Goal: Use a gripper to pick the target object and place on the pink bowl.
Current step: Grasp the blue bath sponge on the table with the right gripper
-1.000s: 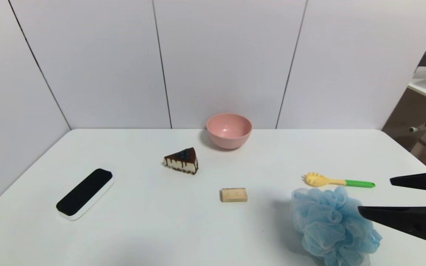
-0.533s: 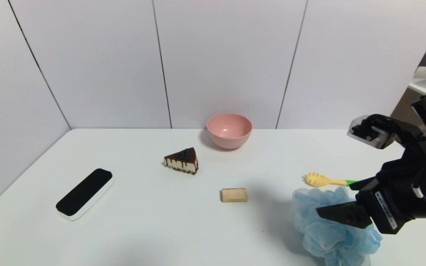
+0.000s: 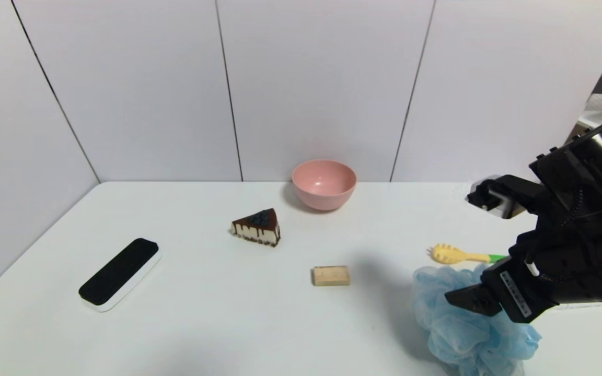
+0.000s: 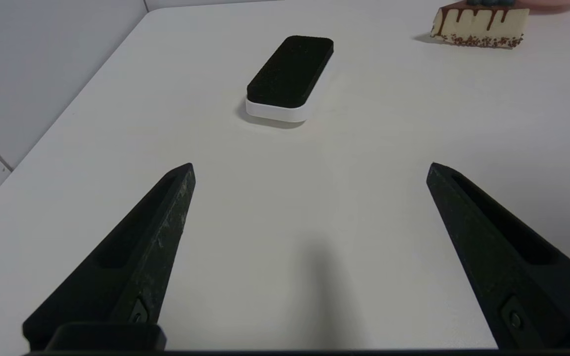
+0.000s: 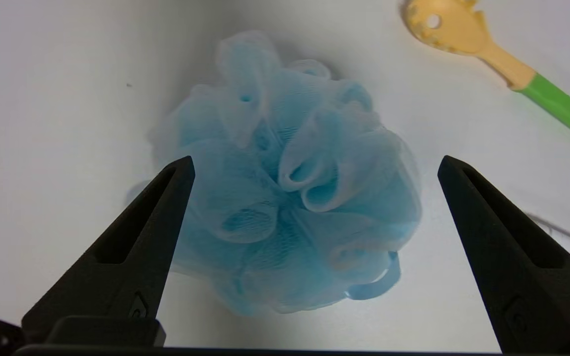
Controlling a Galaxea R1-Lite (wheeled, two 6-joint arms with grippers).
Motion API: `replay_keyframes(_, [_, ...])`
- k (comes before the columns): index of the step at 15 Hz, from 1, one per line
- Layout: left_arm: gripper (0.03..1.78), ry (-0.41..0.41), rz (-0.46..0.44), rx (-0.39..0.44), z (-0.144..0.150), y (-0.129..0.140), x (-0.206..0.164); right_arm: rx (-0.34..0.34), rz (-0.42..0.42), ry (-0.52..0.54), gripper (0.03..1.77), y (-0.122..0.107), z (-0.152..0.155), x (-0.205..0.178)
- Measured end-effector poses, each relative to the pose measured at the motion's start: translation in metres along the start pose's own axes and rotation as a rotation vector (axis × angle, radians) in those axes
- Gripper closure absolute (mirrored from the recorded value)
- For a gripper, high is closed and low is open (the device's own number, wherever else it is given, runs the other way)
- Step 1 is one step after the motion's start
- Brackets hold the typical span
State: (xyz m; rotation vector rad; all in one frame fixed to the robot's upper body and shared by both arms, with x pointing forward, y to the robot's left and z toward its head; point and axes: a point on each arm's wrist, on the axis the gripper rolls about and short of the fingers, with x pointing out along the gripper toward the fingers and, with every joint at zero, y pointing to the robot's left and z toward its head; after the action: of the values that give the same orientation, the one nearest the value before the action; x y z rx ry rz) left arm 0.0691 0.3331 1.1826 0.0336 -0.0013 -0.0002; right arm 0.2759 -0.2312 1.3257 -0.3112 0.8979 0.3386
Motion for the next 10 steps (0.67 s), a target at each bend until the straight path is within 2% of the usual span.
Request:
replay_keyframes(3, [0.12, 0.0, 0.0, 0.0, 0.0, 0.0, 0.0, -0.001, -0.007, 0.023, 0.1, 0.0, -0.004, 0.003])
replay_keyframes(7, [0.12, 0.0, 0.0, 0.0, 0.0, 0.0, 0.0, 0.003, 0.002, 0.107, 0.1, 0.002, -0.011, 0.01])
replay_keyframes(10, [0.12, 0.0, 0.0, 0.0, 0.0, 0.0, 0.0, 0.02, 0.044, 0.157, 0.1, 0.004, -0.011, 0.017])
